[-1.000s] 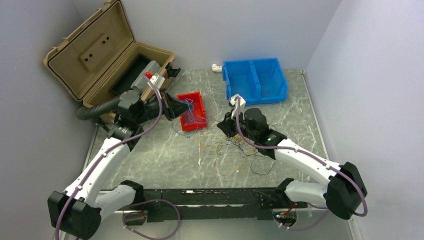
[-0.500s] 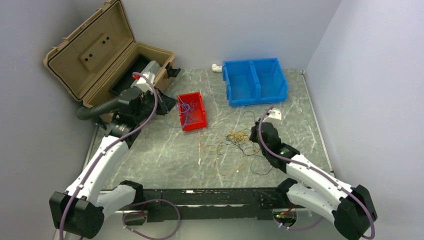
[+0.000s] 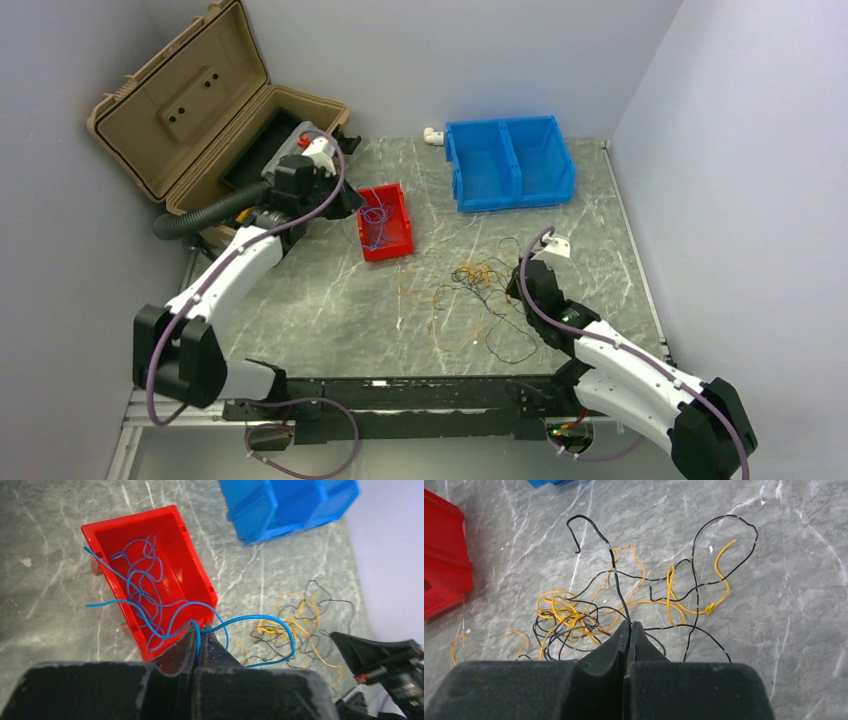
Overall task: Untangle the cables
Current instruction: Untie the cable, then place the cable in the bin.
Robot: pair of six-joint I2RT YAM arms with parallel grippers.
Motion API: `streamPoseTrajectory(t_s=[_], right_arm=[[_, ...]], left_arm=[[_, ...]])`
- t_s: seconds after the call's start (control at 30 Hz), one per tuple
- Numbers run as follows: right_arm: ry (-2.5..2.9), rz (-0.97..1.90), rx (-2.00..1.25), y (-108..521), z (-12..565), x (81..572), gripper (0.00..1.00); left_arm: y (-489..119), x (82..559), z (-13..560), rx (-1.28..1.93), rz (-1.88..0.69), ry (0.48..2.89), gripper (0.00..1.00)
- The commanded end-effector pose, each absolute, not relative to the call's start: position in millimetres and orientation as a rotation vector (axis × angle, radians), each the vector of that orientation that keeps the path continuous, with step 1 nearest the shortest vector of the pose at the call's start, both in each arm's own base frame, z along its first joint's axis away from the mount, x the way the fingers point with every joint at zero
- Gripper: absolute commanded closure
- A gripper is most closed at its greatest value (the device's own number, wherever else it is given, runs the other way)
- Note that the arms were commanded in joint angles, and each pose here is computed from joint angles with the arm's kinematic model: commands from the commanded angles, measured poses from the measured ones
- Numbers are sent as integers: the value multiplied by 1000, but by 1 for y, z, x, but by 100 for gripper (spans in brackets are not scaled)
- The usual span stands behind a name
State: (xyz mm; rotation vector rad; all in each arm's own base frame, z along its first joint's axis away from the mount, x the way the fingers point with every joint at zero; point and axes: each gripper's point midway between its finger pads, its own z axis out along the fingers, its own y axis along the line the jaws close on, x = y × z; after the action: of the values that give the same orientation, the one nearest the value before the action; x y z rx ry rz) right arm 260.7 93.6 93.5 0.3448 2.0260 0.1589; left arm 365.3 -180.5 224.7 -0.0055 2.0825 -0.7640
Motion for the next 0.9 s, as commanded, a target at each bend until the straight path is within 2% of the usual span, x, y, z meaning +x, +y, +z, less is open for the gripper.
streamPoseTrajectory(t_s=[0.0, 0.37, 0.6, 0.87], right_arm=[[1950, 189, 362, 95, 105, 269, 100], [1909, 240, 339, 98, 109, 268, 100], [1889, 250, 355, 95, 111, 265, 100], [1893, 241, 362, 94, 110, 266, 100]], left_arm=[[-188, 389, 220, 24, -633, 2128, 100], [-207, 434, 143, 69, -458, 2353, 100], [-220, 469, 94, 217, -210, 2505, 100], [-196, 471, 51, 251, 74, 2579, 100]])
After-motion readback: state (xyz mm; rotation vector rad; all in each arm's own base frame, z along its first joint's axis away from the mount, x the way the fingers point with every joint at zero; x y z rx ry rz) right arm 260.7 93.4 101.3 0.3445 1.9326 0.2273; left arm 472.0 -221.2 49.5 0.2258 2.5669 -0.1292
